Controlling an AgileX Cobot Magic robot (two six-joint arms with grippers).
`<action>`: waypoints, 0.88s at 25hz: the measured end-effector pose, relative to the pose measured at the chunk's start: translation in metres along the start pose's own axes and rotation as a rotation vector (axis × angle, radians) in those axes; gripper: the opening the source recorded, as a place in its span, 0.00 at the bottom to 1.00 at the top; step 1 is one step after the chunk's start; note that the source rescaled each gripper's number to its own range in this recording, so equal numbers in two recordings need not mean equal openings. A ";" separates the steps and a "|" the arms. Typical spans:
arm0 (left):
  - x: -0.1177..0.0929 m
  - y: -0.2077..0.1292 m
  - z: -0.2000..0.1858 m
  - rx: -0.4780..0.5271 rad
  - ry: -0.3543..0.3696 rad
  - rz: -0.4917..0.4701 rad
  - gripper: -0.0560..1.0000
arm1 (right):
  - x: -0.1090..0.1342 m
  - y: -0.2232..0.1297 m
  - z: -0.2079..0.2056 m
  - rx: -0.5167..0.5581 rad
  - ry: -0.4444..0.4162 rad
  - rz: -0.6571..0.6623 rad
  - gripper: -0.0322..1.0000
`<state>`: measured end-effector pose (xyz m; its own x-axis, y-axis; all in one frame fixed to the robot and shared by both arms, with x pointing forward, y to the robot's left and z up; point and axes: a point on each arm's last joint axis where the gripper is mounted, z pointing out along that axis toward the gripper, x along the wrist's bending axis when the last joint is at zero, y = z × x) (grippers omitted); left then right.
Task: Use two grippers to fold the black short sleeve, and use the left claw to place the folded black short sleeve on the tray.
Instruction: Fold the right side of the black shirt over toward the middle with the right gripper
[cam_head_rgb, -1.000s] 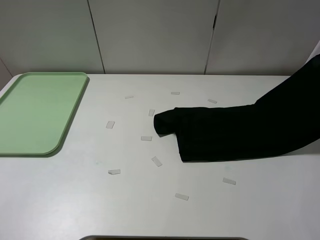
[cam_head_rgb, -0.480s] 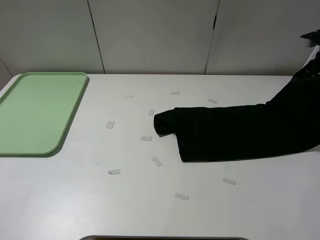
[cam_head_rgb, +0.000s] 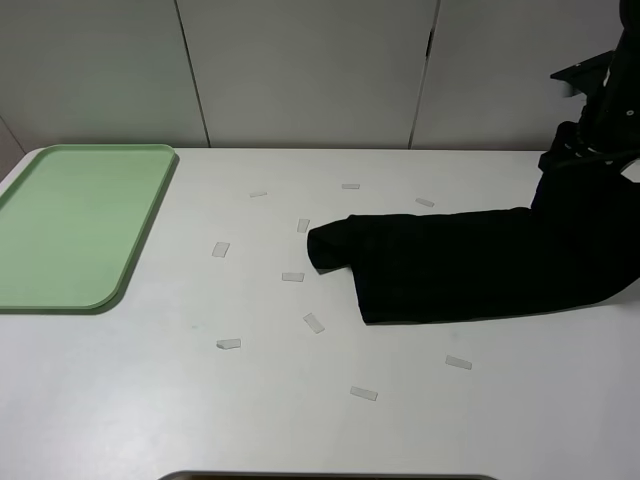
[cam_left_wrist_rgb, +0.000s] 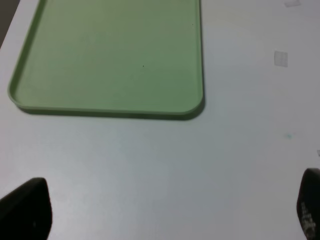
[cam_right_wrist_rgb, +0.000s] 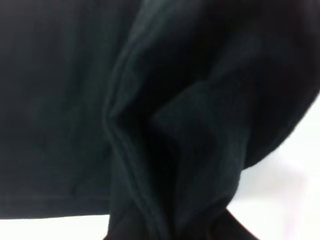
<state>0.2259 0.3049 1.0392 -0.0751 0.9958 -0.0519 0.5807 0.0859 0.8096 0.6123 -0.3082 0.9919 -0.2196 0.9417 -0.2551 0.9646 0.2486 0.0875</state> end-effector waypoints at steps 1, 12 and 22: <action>0.000 0.000 0.000 0.000 0.000 0.000 0.98 | 0.003 0.001 -0.001 -0.002 0.001 -0.004 0.15; 0.000 0.000 0.000 0.000 0.000 0.000 0.98 | 0.020 0.007 0.002 -0.011 0.027 0.000 0.15; 0.000 0.000 0.000 0.000 0.000 0.000 0.98 | 0.043 0.014 0.010 -0.024 0.096 -0.002 0.81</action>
<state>0.2259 0.3049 1.0392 -0.0751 0.9958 -0.0519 0.5807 0.0859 0.8096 0.6181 -0.2664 0.9729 -0.2355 0.9583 -0.1619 0.9607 0.2547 0.1103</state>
